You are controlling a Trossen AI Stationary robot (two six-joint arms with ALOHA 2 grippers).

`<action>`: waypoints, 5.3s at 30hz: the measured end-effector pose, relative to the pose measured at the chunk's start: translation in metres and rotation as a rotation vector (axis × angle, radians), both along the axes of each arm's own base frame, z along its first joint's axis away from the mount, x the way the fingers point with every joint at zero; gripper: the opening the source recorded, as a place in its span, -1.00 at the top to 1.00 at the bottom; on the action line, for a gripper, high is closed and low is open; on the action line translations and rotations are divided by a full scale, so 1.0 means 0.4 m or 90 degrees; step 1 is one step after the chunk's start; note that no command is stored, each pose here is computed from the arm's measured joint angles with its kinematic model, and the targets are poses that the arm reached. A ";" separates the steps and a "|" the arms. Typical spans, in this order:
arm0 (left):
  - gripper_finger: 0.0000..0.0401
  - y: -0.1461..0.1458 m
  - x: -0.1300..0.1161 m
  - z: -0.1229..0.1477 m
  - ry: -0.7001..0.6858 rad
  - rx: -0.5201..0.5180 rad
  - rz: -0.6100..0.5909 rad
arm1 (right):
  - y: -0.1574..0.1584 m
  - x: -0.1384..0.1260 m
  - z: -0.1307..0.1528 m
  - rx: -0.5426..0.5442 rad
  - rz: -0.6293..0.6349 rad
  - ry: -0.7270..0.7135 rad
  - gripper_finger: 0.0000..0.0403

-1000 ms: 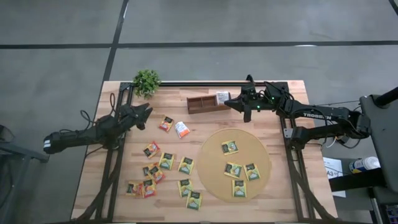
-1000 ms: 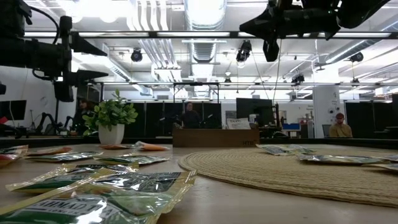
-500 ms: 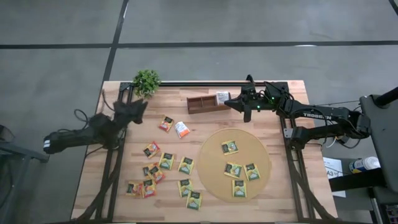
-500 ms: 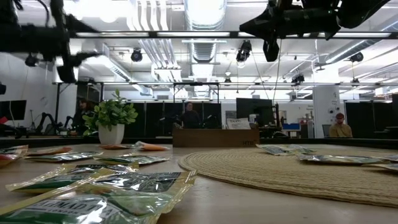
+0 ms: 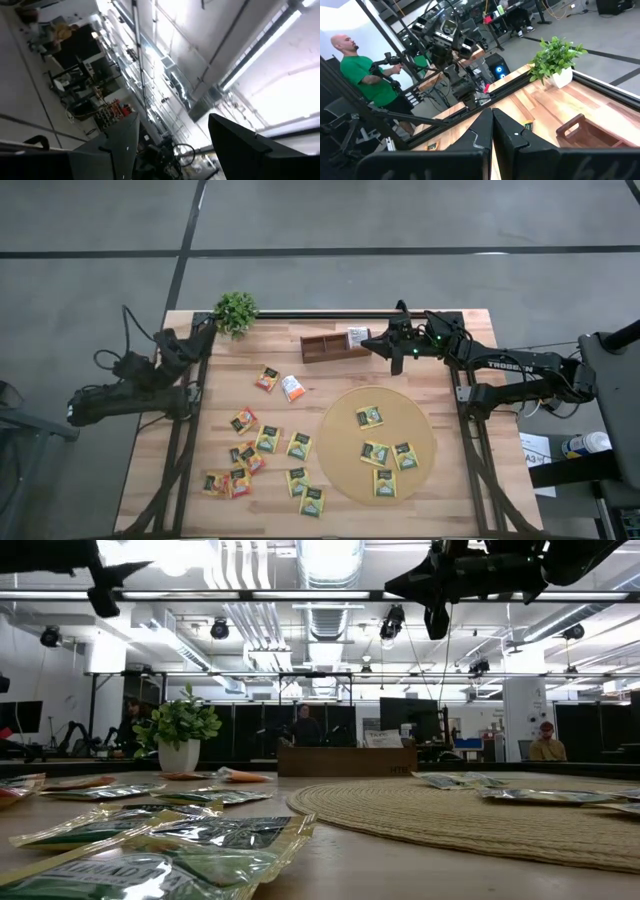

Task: Pick & Place Tea
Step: Put the white tea bag into the right section of the wooden organizer

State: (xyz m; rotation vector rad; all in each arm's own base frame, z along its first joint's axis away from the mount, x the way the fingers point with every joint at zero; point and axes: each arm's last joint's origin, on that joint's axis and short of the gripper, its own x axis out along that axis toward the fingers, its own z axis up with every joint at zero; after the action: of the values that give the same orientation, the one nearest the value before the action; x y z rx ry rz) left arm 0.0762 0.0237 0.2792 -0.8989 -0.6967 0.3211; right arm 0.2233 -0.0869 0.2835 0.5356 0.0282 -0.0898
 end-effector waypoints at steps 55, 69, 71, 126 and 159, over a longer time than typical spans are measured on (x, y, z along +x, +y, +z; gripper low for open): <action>-0.16 0.149 0.340 -0.055 0.965 -0.312 -0.263 | -0.004 0.003 0.026 -0.026 -0.012 -0.015 0.96; -0.16 0.222 0.426 -0.156 0.941 -0.338 -0.362 | -0.004 0.003 0.026 -0.005 -0.012 -0.017 0.96; -0.16 0.228 0.439 -0.173 0.943 -0.341 -0.364 | -0.004 0.003 0.026 -0.003 -0.012 -0.017 0.96; 1.00 0.185 0.403 0.031 1.003 0.059 -0.269 | -0.007 0.010 0.089 -0.009 -0.009 -0.007 0.96; 1.00 0.062 0.584 0.258 1.102 0.520 -0.036 | -0.114 0.270 0.194 0.022 0.039 0.238 -0.44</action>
State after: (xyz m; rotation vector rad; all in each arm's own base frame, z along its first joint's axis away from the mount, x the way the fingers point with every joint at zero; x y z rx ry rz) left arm 0.3097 0.0483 0.3823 0.3122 0.7984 0.5554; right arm 0.3312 -0.1324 0.3613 0.5465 0.4120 -0.1285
